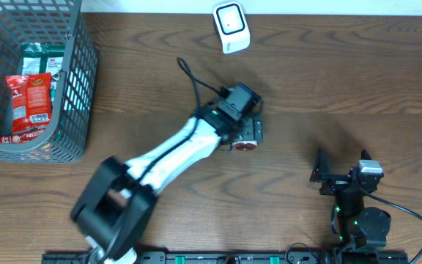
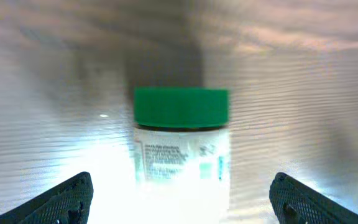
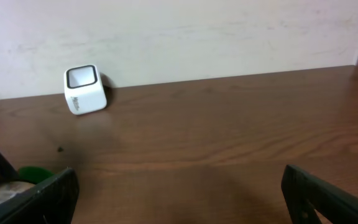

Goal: Scan the item barcode
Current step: 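Carry the jar out and set it upright on the table center, then open the left gripper and move it back to the basket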

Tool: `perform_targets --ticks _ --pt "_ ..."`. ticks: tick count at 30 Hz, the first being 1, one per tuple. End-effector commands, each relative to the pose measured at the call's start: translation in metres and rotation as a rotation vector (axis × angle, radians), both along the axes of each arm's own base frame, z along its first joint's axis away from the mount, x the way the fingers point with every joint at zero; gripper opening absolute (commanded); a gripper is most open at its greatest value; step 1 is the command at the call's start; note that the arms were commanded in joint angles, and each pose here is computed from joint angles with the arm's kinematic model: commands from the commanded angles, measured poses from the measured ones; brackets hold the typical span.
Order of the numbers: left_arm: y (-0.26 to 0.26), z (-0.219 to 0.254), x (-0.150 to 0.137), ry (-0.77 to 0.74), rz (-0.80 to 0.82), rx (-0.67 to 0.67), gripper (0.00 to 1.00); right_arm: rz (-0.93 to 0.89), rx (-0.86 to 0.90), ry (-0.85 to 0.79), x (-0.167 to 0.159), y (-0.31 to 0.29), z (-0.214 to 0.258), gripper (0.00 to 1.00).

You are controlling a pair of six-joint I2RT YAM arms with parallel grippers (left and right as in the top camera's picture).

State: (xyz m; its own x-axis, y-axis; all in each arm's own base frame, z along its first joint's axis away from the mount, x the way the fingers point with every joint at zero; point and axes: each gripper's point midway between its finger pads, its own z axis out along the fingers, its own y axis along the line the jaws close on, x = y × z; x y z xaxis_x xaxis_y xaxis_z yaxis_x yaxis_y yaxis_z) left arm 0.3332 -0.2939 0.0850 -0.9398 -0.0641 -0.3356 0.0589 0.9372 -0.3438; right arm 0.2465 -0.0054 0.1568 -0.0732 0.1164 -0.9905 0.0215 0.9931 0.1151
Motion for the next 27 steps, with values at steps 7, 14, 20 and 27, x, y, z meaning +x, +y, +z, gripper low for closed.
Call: perform_targets --ticks 7,14,20,27 --pt "0.076 0.081 -0.004 -0.163 -0.003 0.156 0.91 -0.001 -0.006 0.004 0.0 0.0 -0.001 0.99" --pt "0.143 0.079 -0.024 -0.094 0.053 0.381 0.91 -0.001 -0.006 0.004 0.0 0.0 -0.001 0.99" --pt "0.173 0.074 -0.033 -0.012 0.1 0.43 0.92 -0.001 -0.006 0.004 0.0 0.0 -0.001 0.99" --pt "0.196 0.098 -0.03 -0.061 0.18 0.393 0.95 -0.001 -0.006 0.004 0.0 0.0 -0.001 0.99"
